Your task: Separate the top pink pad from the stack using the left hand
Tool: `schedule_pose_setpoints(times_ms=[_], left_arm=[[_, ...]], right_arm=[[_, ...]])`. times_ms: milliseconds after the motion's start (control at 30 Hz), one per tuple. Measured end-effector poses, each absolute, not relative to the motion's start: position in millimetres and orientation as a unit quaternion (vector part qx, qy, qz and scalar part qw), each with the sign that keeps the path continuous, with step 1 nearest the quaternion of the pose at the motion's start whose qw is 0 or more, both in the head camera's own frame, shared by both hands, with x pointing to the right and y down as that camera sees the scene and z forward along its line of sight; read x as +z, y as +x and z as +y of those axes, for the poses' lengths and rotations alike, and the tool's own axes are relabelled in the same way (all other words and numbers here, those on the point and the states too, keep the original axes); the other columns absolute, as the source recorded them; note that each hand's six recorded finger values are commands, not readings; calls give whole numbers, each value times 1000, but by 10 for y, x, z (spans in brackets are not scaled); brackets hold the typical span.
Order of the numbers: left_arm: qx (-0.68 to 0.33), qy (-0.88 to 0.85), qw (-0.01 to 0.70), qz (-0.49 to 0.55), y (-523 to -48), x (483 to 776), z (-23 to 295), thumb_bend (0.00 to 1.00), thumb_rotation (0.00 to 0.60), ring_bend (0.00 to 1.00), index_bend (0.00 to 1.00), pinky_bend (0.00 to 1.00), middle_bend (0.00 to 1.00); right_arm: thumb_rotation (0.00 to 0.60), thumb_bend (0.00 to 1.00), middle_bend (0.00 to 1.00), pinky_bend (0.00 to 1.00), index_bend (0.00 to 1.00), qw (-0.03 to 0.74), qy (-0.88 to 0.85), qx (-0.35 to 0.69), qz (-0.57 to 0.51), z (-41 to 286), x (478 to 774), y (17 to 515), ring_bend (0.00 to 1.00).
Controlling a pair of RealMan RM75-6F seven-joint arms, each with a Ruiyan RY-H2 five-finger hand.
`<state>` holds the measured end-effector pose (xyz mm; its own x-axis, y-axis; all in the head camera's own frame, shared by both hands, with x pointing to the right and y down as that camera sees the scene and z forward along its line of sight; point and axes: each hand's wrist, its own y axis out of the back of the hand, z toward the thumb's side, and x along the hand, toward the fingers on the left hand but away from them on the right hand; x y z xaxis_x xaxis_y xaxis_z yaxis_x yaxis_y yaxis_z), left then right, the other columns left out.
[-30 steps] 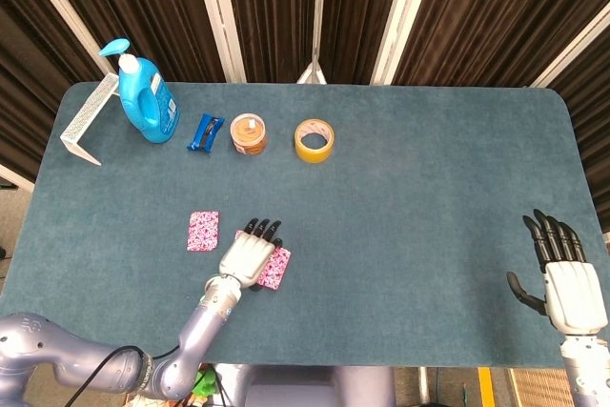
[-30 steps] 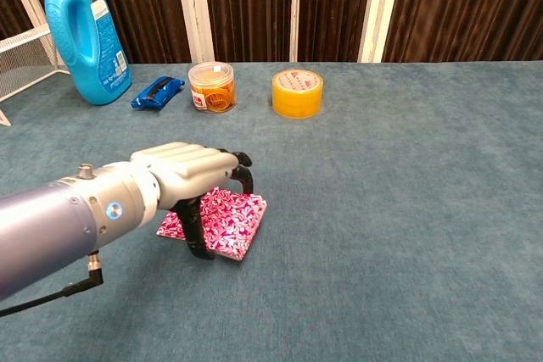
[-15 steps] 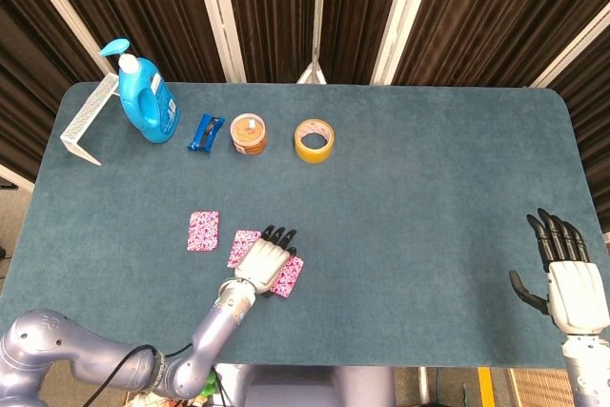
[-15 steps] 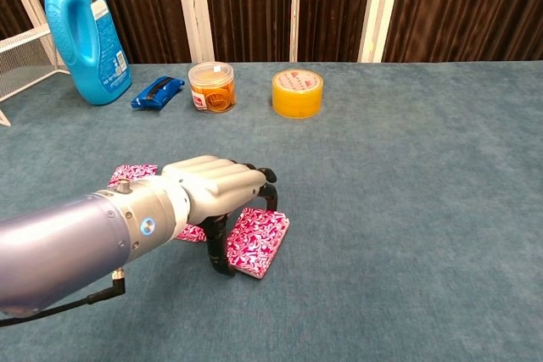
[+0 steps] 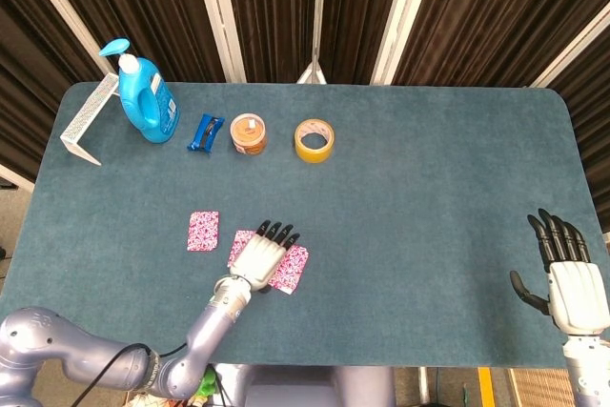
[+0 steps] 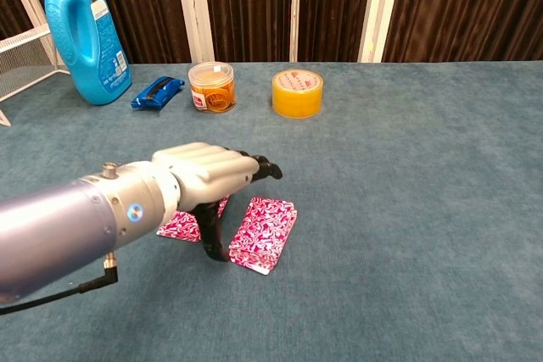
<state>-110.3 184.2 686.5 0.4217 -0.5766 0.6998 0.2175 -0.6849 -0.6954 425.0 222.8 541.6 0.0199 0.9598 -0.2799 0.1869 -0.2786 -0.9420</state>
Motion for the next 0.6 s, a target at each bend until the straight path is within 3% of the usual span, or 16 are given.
schedule_pose_setpoints(times_ms=[200, 400, 600], left_arm=[[-527, -741, 384, 160, -1409, 6595, 1632, 209, 600, 0, 0, 0, 0], [-556, -687, 406, 231, -2258, 6190, 1422, 201, 600, 0, 0, 0, 0], [-574, -642, 414, 295, -3192, 5824, 1553, 162, 600, 0, 0, 0, 0]], right_arm=[[600, 363, 0, 89, 0, 373, -607, 521, -470, 2225, 5413, 4276, 0], [600, 363, 0, 89, 0, 376, -604, 530, -461, 2232, 5429, 4278, 0], [600, 363, 0, 88, 0, 392, -594, 538, -450, 2233, 5432, 4260, 0]])
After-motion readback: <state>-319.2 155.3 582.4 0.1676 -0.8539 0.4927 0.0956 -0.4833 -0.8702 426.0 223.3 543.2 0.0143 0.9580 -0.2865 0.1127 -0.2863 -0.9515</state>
